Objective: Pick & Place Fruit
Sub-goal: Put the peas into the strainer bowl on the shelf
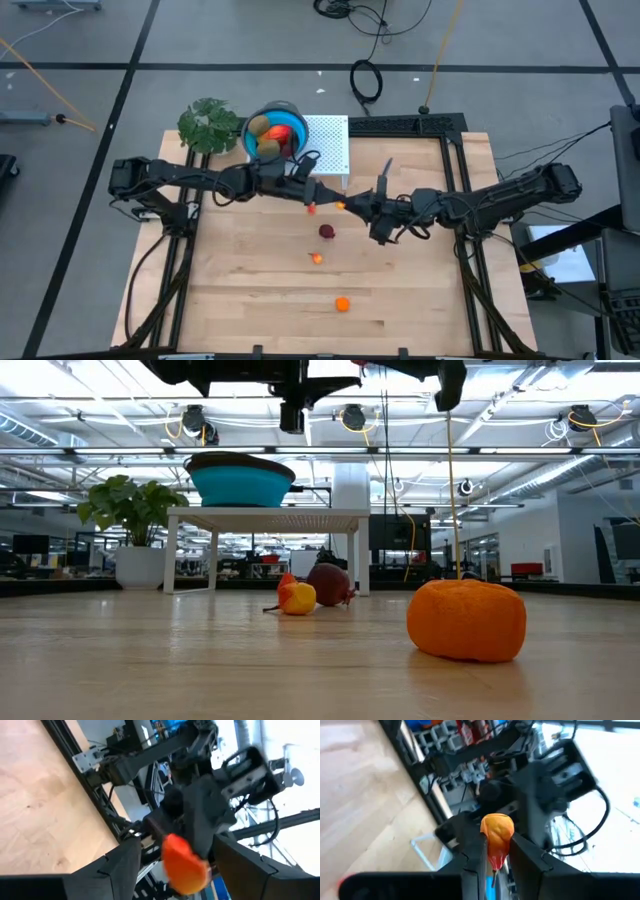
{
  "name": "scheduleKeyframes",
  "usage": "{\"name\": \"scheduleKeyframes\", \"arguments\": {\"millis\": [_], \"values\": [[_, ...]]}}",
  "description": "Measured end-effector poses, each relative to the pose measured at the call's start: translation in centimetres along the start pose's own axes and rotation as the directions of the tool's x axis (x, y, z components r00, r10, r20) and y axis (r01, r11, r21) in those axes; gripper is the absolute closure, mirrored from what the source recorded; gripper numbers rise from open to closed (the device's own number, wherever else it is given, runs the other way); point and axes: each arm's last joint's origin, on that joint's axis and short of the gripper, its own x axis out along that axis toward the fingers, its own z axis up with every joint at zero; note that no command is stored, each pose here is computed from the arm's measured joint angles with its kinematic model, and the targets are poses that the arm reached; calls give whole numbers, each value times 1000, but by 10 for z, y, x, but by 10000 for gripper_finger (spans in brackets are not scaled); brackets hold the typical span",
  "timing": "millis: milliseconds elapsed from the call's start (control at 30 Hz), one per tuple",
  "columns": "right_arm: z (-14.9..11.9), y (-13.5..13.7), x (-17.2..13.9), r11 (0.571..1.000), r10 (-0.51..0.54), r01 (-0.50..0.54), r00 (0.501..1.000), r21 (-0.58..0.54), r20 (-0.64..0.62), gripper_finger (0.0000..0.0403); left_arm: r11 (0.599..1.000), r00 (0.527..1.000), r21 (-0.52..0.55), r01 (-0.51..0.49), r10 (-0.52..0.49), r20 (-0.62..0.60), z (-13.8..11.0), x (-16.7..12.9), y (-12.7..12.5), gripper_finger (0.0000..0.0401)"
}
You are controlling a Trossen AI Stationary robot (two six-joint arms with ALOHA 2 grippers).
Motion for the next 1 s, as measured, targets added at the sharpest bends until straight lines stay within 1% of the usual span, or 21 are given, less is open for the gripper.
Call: {"name": "scheduleKeyframes", "arguments": {"millis": [200, 433, 567, 667, 1000], "values": [[-2, 2, 0, 999, 12, -14, 999, -38, -36, 342, 999, 1000, -46, 0, -1, -17, 2, -1, 1, 155], [-9, 1, 2, 999, 16, -19, 998, -44, -63, 342, 998, 999, -57, 6, -8, -45, -5, 1, -1, 155], [-10, 0, 3, 998, 13, -18, 998, -67, -66, 342, 998, 999, -61, -6, 3, -51, -6, 1, -1, 155], [-10, 0, 3, 998, 14, -18, 998, -66, -65, 342, 998, 999, -64, -22, 19, -42, -6, 1, 1, 155], [-10, 1, 3, 998, 19, -23, 998, -67, -64, 342, 998, 999, -60, -29, 28, -18, -3, 0, 2, 156]]}}
